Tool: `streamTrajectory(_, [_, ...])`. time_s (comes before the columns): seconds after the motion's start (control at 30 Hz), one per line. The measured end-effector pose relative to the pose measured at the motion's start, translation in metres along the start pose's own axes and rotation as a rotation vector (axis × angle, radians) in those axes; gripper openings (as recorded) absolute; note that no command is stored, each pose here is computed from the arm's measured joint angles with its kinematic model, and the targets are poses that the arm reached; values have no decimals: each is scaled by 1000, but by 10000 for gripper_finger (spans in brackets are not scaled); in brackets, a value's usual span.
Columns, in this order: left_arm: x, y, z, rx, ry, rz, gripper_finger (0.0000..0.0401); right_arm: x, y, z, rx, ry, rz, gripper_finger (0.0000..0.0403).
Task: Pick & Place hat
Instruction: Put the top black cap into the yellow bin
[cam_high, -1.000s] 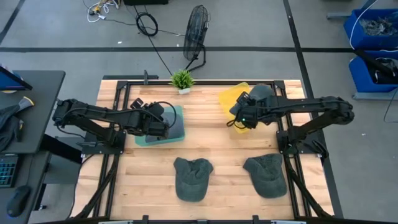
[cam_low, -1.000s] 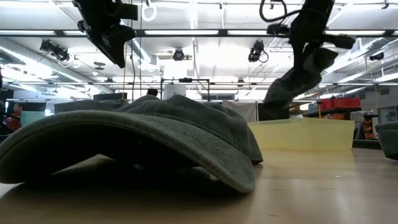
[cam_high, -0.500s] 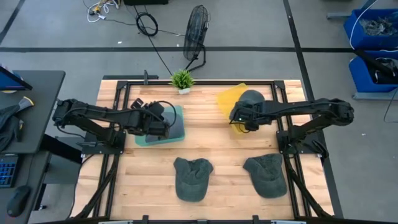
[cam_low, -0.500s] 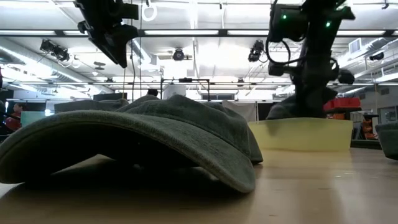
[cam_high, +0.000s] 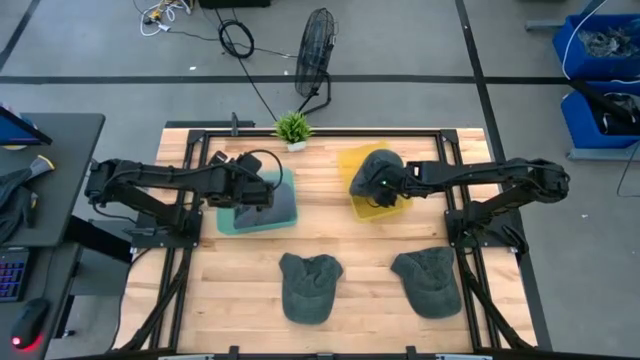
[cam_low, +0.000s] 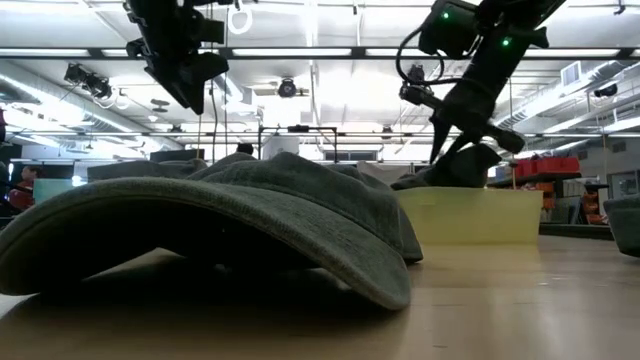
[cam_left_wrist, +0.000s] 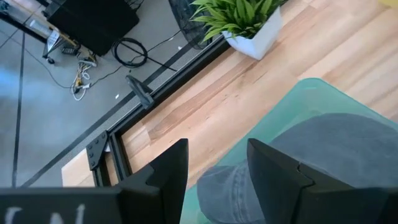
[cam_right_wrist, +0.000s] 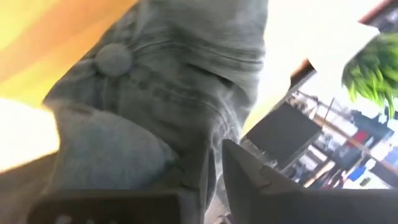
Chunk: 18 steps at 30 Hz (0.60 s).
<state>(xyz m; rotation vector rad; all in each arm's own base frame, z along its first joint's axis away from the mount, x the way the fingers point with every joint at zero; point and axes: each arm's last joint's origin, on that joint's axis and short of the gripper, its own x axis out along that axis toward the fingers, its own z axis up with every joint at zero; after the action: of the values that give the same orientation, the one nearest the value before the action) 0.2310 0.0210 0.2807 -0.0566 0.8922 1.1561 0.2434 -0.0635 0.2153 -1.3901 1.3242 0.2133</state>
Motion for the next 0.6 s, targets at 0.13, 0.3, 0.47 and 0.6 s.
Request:
streamTrajectory(0.13, [2,1,1,32,3,6,169,2,-3,-3,116,5,-20,73])
streamTrajectory(0.3, [2,1,1,44,4,4,169,2,-3,-8,211,120,-39,105])
streamTrajectory(0.47, [2,1,1,45,11,-2,169,-5,-3,-11,185,506,-143,133])
streamTrajectory(0.6, [1,1,1,48,11,-3,169,-17,-2,-5,102,564,-166,134])
